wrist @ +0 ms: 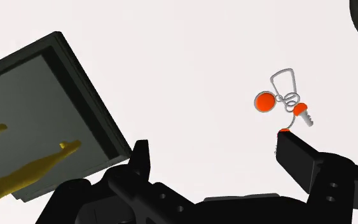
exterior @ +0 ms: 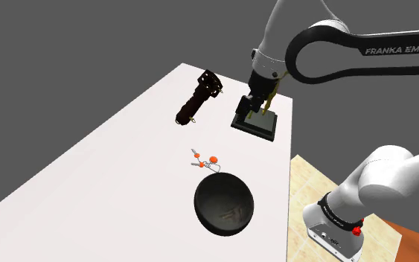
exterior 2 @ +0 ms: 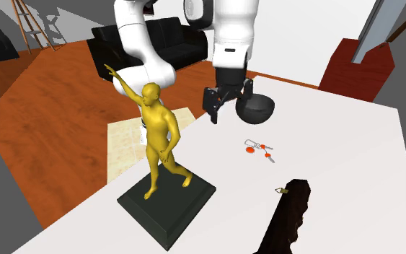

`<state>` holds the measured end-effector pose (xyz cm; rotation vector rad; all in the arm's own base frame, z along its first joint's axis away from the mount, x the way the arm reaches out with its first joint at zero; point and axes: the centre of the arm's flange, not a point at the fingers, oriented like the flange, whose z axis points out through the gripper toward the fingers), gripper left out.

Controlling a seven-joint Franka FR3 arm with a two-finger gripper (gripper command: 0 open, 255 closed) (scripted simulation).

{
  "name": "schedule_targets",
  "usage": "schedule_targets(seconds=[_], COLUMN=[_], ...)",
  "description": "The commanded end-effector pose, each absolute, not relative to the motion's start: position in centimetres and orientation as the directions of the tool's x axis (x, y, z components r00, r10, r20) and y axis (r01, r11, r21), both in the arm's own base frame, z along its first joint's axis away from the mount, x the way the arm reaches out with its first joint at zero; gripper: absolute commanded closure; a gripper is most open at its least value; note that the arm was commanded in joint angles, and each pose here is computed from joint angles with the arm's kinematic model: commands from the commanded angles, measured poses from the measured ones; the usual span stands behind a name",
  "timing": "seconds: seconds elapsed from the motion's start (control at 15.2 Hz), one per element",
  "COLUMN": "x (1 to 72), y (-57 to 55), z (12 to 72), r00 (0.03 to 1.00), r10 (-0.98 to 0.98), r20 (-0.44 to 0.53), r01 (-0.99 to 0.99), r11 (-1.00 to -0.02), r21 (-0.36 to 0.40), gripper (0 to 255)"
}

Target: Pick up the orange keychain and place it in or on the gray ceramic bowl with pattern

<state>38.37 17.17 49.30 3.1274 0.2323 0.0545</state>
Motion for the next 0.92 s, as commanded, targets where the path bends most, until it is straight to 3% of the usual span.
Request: schedule_targets(seconds=[0.0,0.86], x=[39.4,44.8], y=[19.1,31.8], z=[47.8,37.3], r00=[0.988,0.987], r10=[0.148,0.158], r20=[0.03,-0.007], r01=[0.148,0.158], r11=[-0.989,-0.987], r21=[0.005,-0.002], gripper=[0,0])
